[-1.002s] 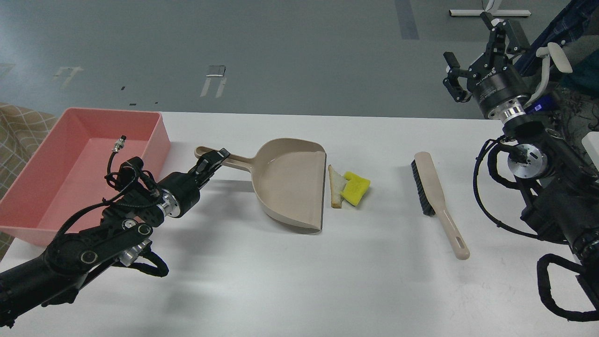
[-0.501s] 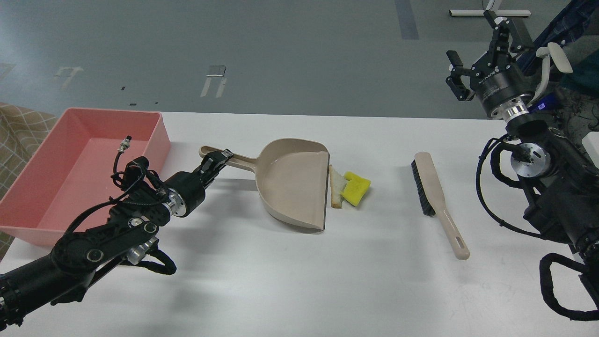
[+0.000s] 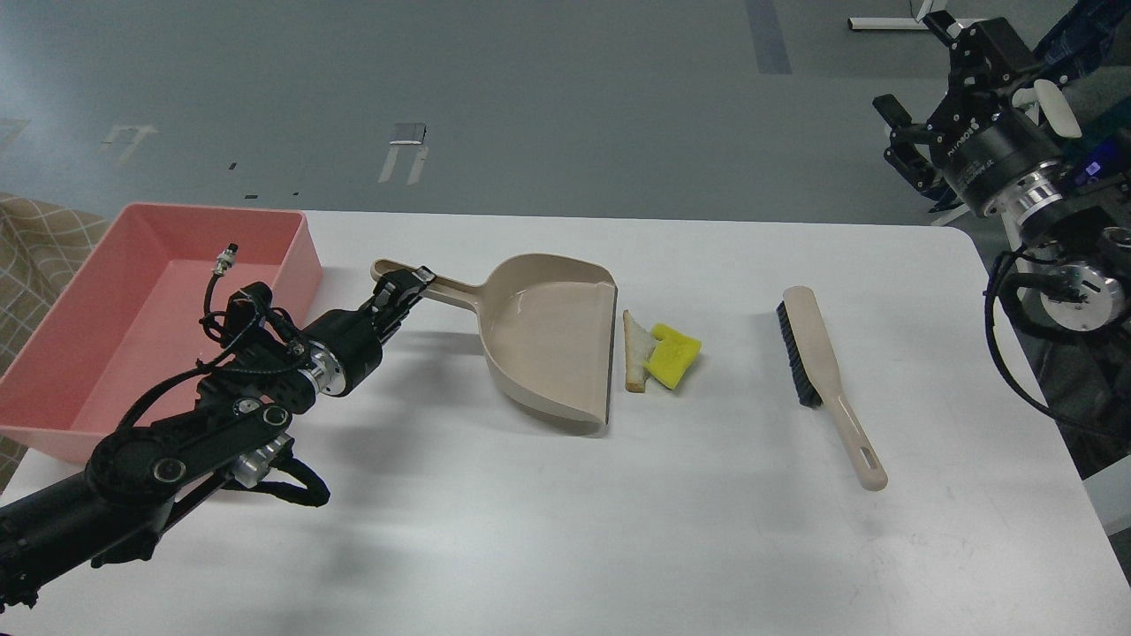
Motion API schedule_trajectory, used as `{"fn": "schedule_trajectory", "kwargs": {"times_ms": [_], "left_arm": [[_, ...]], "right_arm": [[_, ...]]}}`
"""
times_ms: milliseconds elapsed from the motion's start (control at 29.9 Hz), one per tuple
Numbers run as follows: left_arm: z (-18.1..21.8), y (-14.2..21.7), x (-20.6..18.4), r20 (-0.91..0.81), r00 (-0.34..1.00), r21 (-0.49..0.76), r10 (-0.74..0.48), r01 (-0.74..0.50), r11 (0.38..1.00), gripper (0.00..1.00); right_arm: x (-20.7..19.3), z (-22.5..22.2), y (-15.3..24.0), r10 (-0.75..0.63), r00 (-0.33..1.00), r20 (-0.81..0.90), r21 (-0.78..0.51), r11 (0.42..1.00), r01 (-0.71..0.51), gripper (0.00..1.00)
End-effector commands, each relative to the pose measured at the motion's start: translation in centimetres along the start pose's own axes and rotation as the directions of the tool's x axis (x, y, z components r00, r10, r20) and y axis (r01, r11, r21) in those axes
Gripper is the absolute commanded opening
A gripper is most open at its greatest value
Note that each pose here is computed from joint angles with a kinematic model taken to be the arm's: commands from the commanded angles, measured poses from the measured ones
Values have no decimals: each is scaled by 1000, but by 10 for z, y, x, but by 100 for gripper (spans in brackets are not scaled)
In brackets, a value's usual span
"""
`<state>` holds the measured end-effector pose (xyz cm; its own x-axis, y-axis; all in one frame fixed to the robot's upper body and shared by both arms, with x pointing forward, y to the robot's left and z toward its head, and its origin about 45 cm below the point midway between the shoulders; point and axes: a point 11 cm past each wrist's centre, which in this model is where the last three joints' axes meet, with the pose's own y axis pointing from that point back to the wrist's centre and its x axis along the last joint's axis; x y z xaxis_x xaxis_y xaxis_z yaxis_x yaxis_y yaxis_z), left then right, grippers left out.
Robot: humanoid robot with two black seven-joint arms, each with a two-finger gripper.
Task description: Sweep and dump garbage into bin
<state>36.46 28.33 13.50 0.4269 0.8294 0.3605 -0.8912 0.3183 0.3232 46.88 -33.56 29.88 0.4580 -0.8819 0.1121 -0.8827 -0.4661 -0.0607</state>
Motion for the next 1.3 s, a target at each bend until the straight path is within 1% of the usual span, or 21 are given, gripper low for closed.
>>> {"fn": "schedule_trajectory", "kwargs": {"times_ms": [0,67,134,200,234,301,334,401,468,501,568,635,701,768,902,1069,1269], "left_arm": [[0,0,0,-1,1000,-1,2,-2,1000,0],[0,0,0,-2,1000,-2,1,-1,1000,0],[0,0,0,-2,1000,-2,1,-1,1000,0],[1,-1,-1,-1,1000,-3,0,0,1000,0],[1,-1,-2,-2,1000,-4,-1,1,1000,0],[1,-1,-3,-4,1000,-5,-3,3,1000,0],[3,-2,-4,-5,1000,-8,-4,4,1000,0],[3,-2,-5,-6,1000,-10,-6,6,1000,0],[3,-2,-5,-7,1000,-11,-7,7,1000,0],[4,-3,-6,-8,1000,-11,-8,8,1000,0],[3,-2,-7,-9,1000,-11,-8,8,1000,0],[3,-2,-7,-9,1000,-11,-8,8,1000,0],[4,-2,-7,-9,1000,-12,-9,9,1000,0],[5,-3,-8,-9,1000,-16,-12,12,1000,0],[6,-3,-8,-10,1000,-18,-13,13,1000,0],[6,-3,-9,-12,1000,-20,-14,14,1000,0],[6,-2,-9,-11,1000,-18,-14,13,1000,0]], "right_arm": [[10,-12,25,-59,991,-121,-89,995,48,100],[19,-17,44,-85,979,-185,-153,987,57,100],[28,-20,69,-137,946,-293,-247,967,64,100],[31,-20,81,-174,922,-346,-293,954,70,100],[35,-23,95,-210,892,-401,-340,938,68,100],[37,-21,117,-271,849,-454,-412,908,69,100],[35,-18,132,-313,824,-472,-458,886,75,100],[30,-15,143,-358,799,-483,-495,865,88,100],[24,-12,160,-419,762,-494,-546,831,103,100],[17,-5,170,-466,733,-494,-583,804,118,100],[7,7,180,-521,688,-505,-621,773,130,100],[2,16,185,-553,659,-510,-645,753,133,100],[-5,31,192,-603,619,-503,-695,708,125,100],[-8,40,198,-632,598,-492,-725,678,120,100],[-19,57,199,-673,567,-475,-751,646,137,100],[-37,70,187,-686,565,-458,-751,639,168,100],[-57,74,175,-698,561,-444,-732,644,222,100]]}}
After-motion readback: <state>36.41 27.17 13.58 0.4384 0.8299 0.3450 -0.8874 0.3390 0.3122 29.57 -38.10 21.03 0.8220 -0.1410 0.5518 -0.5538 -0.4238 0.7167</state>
